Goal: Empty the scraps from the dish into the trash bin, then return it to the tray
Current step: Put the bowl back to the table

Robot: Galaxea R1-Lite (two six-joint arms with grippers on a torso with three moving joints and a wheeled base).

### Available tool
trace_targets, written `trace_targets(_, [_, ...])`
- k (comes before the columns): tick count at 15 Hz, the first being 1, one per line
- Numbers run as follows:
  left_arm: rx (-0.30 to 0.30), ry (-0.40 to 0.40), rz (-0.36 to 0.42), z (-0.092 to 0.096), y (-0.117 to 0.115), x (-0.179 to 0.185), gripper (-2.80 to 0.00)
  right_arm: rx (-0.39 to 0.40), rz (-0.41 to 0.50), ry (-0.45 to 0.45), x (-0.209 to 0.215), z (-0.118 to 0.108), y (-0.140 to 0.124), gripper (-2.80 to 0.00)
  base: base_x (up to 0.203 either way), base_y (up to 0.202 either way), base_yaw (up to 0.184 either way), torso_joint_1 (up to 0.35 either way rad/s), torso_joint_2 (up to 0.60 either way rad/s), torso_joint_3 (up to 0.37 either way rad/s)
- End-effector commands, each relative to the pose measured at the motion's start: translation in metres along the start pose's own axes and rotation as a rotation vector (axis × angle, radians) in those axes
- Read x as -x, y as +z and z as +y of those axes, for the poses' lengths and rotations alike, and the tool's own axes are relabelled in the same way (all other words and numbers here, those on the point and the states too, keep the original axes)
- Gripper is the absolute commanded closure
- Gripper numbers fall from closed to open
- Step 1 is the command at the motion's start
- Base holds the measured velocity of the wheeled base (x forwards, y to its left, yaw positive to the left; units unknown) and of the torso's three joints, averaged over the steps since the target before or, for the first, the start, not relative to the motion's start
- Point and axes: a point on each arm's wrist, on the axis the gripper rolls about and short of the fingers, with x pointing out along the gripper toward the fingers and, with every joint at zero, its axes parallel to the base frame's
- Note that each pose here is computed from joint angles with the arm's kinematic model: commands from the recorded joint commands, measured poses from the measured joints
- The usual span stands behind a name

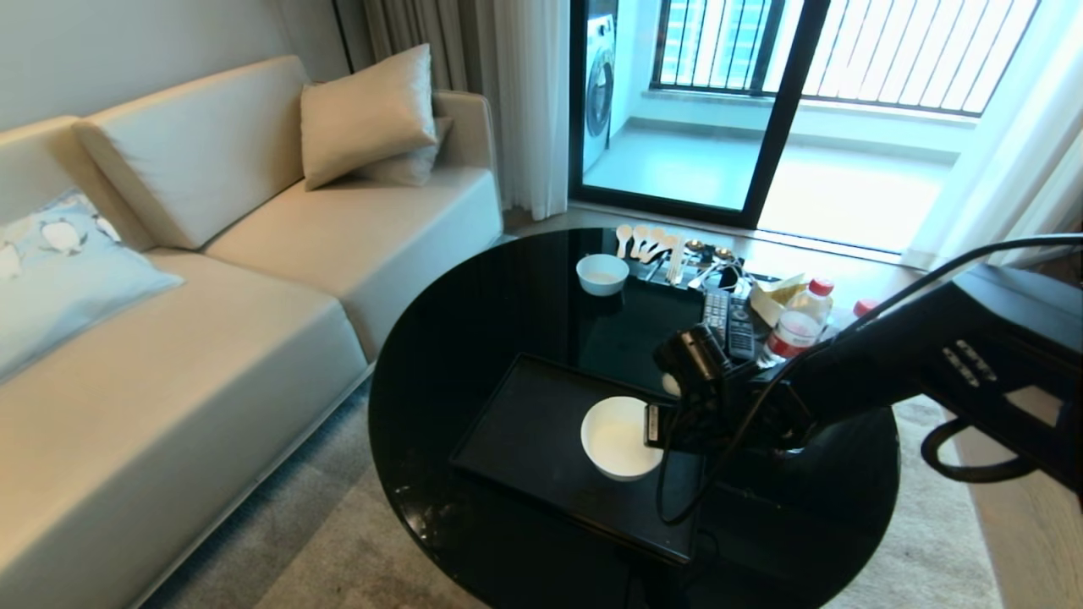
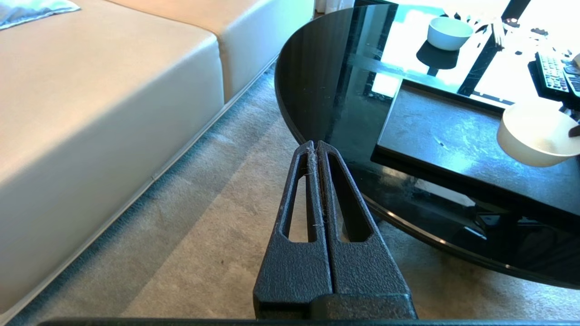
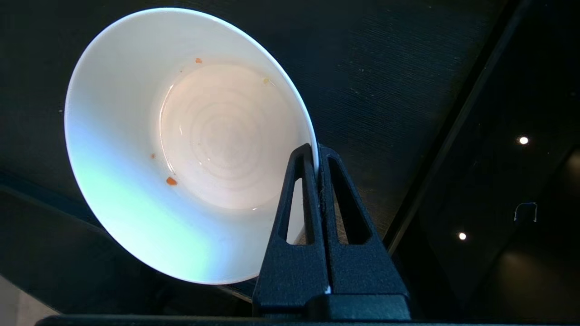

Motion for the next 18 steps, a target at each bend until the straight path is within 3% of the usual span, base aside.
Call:
trace_targets(1, [0.001,0.000,-0.001,0.000,0.000,0.000,0.00,-0.013,0.011,-0.022,-0.009,-0.007,-0.001,0.00,0.000,0.000,0.000,0.000,0.00,0.000])
trace_targets(12, [0.001,0.000,-0.001,0.000,0.000,0.000,0.00,-0.048,0.018,-0.059,-0.020,-0.025,0.004,0.00,0.000,0.000,0.000,0.000,0.00,0.000])
trace_targets(13, [0.001,0.000,-0.001,0.000,0.000,0.000,0.00,-0.048,0.021,-0.061,-0.019,-0.026,0.003,-2.62,0.000,0.000,0.000,0.000,0.00,0.000])
trace_targets(14, [0.001,0.000,-0.001,0.000,0.000,0.000,0.00,-0.048,0.019,-0.060,-0.019,-0.026,0.004,-2.80,0.000,0.000,0.000,0.000,0.00,0.000])
trace_targets(18, [0.001,0.000,-0.001,0.000,0.000,0.000,0.00,-0.051,-0.007,-0.051,-0.011,-0.024,0.010,-2.80,0.000,0.000,0.000,0.000,0.00,0.000])
